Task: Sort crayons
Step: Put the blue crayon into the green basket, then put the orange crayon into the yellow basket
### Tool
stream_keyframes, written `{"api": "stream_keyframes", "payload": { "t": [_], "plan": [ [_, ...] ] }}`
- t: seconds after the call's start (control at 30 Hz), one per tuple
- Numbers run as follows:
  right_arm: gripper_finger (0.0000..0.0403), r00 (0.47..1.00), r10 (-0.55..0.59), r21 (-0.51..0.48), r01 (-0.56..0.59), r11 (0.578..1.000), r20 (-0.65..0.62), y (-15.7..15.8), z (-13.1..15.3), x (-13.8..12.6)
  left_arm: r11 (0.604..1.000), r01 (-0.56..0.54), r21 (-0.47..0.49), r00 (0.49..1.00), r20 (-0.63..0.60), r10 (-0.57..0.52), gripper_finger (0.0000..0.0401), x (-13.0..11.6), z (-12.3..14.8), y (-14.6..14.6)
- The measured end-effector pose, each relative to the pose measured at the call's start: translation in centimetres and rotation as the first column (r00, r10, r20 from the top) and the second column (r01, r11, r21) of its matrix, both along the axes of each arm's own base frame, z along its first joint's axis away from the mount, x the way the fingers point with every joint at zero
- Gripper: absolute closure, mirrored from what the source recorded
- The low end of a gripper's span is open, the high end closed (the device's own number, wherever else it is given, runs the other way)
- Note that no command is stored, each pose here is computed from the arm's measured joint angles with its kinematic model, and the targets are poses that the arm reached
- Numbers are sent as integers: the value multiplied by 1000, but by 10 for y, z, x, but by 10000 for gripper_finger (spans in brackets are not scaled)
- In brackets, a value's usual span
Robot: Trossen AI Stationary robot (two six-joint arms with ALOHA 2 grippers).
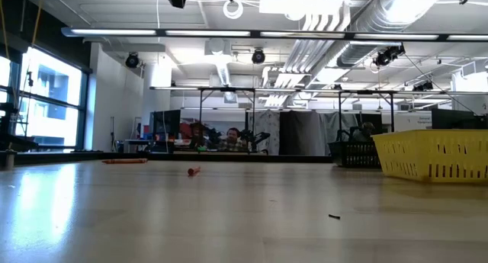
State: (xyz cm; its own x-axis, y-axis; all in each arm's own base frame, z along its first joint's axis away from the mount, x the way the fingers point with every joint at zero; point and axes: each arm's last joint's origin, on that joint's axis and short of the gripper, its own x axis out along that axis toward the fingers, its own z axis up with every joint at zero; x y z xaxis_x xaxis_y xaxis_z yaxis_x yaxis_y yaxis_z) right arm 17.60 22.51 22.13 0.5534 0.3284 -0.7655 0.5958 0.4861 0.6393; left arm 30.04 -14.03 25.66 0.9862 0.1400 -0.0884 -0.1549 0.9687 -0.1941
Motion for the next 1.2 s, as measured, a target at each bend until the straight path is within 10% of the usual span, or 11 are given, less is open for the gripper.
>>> {"api": "stream_keyframes", "payload": {
  "t": [0.6, 1.2],
  "plan": [
    [381, 941, -33, -115, -6, 993, -338, 12, -41, -27, 999, 45, -10, 999, 3, -45, 295, -9, 0, -17],
    [316, 962, 40, -93, -68, 993, -271, 7, -22, -29, 1000, -11, 29, 999, -42, 12, 295, -10, -4, -16]
  ]
}}
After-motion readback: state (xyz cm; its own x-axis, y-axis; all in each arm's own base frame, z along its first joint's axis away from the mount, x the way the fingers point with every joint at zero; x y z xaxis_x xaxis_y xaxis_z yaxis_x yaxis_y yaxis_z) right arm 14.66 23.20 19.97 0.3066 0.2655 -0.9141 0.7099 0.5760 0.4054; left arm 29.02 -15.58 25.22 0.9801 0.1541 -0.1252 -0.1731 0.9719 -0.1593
